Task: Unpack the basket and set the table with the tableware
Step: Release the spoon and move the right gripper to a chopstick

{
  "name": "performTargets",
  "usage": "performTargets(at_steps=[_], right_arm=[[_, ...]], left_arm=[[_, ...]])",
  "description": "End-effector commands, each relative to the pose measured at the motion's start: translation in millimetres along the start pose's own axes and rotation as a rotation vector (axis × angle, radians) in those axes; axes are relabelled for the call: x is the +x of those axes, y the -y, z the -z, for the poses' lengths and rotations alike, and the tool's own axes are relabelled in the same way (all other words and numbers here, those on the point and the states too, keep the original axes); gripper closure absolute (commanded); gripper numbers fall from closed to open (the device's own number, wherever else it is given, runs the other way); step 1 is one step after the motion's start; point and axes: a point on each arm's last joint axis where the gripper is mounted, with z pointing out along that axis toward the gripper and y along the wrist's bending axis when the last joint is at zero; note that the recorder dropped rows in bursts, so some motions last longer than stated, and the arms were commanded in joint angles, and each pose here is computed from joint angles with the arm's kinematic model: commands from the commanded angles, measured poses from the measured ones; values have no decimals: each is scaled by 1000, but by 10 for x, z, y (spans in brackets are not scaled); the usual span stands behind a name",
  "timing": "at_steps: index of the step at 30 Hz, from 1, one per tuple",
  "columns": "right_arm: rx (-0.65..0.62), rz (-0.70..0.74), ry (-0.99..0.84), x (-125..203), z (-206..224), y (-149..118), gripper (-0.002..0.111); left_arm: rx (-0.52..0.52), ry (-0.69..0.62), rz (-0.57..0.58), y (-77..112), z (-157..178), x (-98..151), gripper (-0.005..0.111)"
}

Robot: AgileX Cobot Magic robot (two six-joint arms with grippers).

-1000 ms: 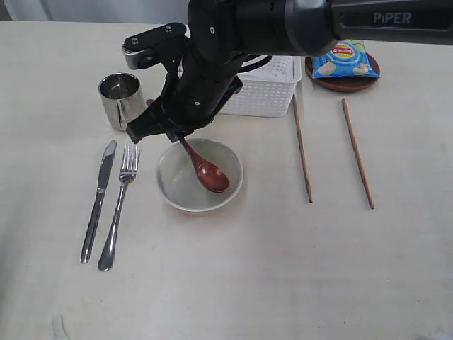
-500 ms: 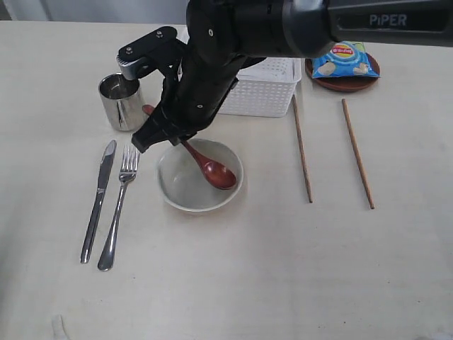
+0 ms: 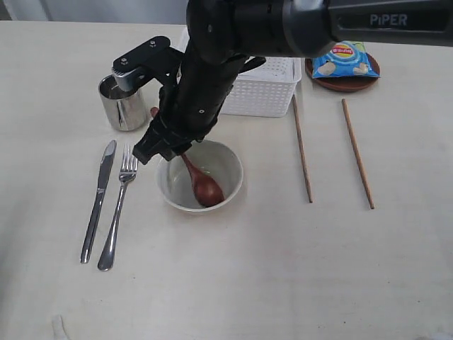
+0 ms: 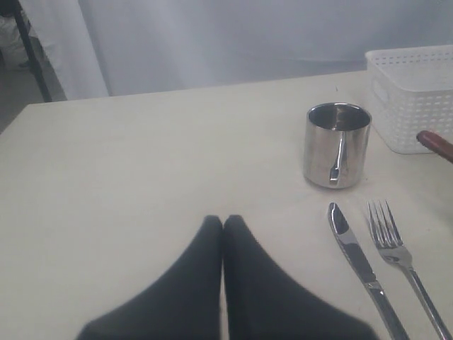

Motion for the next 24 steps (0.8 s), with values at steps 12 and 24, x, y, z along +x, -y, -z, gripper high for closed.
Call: performTargets(at_steps=[12, 24], right_arm=[[180, -99, 115, 94, 1086, 461, 70], [240, -601, -105, 913, 515, 1519, 70]], left_arm=[[4, 1, -2, 2, -1, 6, 107], [4, 1, -2, 2, -1, 6, 107]])
